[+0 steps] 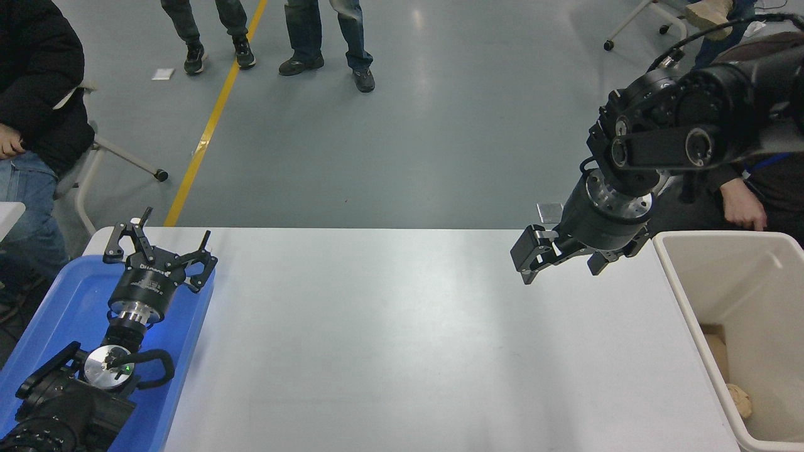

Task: Pick up paper ball place in dustbin

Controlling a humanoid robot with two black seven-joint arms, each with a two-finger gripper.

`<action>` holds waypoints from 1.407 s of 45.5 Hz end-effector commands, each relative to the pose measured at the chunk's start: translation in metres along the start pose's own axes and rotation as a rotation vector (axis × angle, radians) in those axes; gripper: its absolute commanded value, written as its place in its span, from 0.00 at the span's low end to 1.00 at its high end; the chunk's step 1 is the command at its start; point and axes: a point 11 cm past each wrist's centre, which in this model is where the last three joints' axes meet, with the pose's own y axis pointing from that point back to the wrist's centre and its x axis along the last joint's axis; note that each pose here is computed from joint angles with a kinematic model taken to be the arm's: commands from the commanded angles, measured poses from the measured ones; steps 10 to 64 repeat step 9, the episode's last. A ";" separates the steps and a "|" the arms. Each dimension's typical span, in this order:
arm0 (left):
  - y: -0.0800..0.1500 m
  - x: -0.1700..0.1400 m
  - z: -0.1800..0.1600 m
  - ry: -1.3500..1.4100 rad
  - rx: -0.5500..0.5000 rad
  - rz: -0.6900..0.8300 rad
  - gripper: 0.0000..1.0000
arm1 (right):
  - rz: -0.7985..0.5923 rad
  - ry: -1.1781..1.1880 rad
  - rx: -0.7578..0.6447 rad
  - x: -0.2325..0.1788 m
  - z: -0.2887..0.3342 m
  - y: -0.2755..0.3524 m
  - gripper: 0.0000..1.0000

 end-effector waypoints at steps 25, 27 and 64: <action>0.000 0.000 0.000 0.001 -0.001 0.001 0.99 | -0.001 -0.021 -0.047 -0.006 0.009 0.011 1.00; 0.000 0.000 0.000 0.001 -0.001 0.001 0.99 | -0.001 -0.021 -0.047 -0.006 0.009 0.011 1.00; 0.000 0.000 0.000 0.001 -0.001 0.001 0.99 | -0.001 -0.021 -0.047 -0.006 0.009 0.011 1.00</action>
